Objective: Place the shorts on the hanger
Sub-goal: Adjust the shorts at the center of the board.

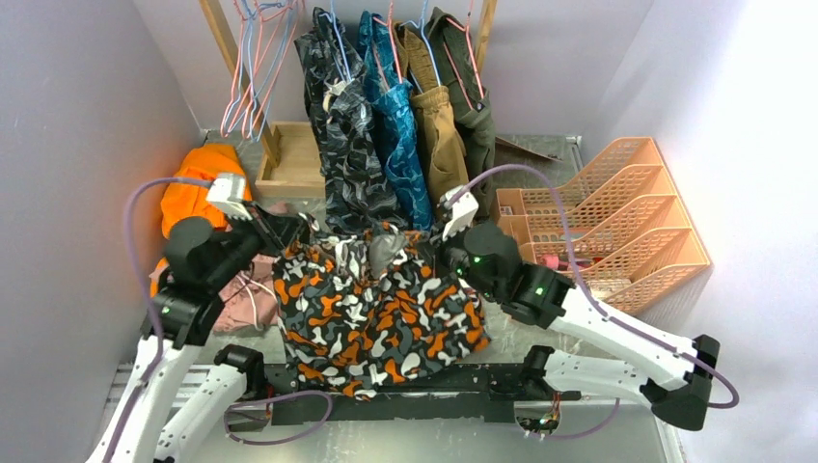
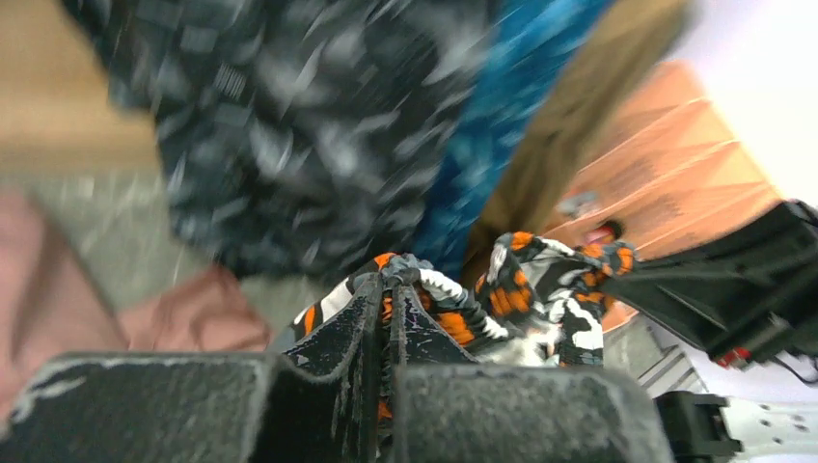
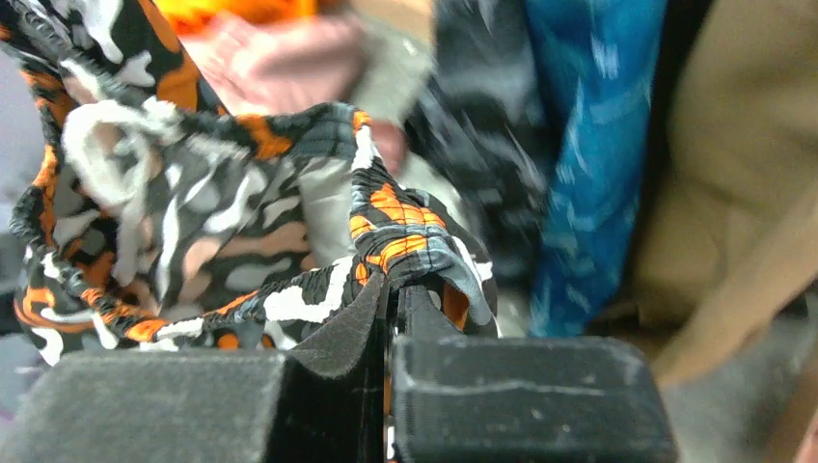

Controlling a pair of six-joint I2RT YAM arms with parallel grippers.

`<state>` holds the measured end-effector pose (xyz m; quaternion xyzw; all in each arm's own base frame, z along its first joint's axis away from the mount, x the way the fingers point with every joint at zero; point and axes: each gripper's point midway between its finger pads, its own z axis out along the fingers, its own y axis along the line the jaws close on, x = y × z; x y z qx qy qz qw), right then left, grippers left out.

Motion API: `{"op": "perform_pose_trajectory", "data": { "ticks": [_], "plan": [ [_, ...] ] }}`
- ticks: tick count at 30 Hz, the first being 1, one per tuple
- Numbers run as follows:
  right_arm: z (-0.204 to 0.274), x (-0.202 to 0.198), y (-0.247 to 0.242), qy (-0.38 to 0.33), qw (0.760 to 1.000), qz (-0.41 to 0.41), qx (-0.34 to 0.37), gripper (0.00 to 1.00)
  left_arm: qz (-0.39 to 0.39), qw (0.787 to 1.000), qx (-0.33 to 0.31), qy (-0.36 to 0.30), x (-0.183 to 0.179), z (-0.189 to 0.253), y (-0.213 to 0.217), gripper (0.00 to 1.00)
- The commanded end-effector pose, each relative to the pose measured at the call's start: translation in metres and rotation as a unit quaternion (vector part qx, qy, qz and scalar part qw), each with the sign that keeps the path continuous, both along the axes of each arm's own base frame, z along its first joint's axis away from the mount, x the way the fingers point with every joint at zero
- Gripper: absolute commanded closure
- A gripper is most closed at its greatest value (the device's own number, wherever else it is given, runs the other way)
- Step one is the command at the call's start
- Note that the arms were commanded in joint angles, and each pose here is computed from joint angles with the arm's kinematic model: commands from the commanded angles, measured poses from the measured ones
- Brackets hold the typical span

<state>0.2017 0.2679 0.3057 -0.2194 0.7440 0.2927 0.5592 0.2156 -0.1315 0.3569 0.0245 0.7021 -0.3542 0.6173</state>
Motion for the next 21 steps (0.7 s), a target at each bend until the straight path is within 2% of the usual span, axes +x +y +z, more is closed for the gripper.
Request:
{"op": "perform_pose_trajectory", "data": {
  "ticks": [1,6,10,13,18,21],
  "plan": [
    [-0.033,0.020,-0.024,0.022,0.995,-0.101,-0.005,1.00,0.057,0.997,-0.002,0.056,0.013,-0.034,0.014,0.93],
    [0.002,0.020,-0.031,-0.010,0.994,-0.103,0.015,1.00,0.052,0.998,0.003,-0.031,-0.003,0.024,0.020,0.93],
    [0.013,0.019,-0.042,-0.023,0.993,-0.114,0.021,1.00,0.037,0.998,0.014,-0.041,-0.005,0.043,0.016,0.93],
    [-0.009,0.016,-0.047,-0.004,0.992,-0.122,0.017,1.00,0.019,1.000,0.003,-0.012,-0.003,0.012,0.008,0.93],
    [-0.069,0.005,-0.048,0.054,0.991,-0.122,0.020,1.00,0.038,0.996,-0.023,0.084,0.000,-0.080,0.009,0.93],
    [-0.101,-0.003,-0.044,0.093,0.989,-0.115,0.024,1.00,0.039,0.990,-0.041,0.128,-0.003,-0.116,0.006,0.93]
  ]
}}
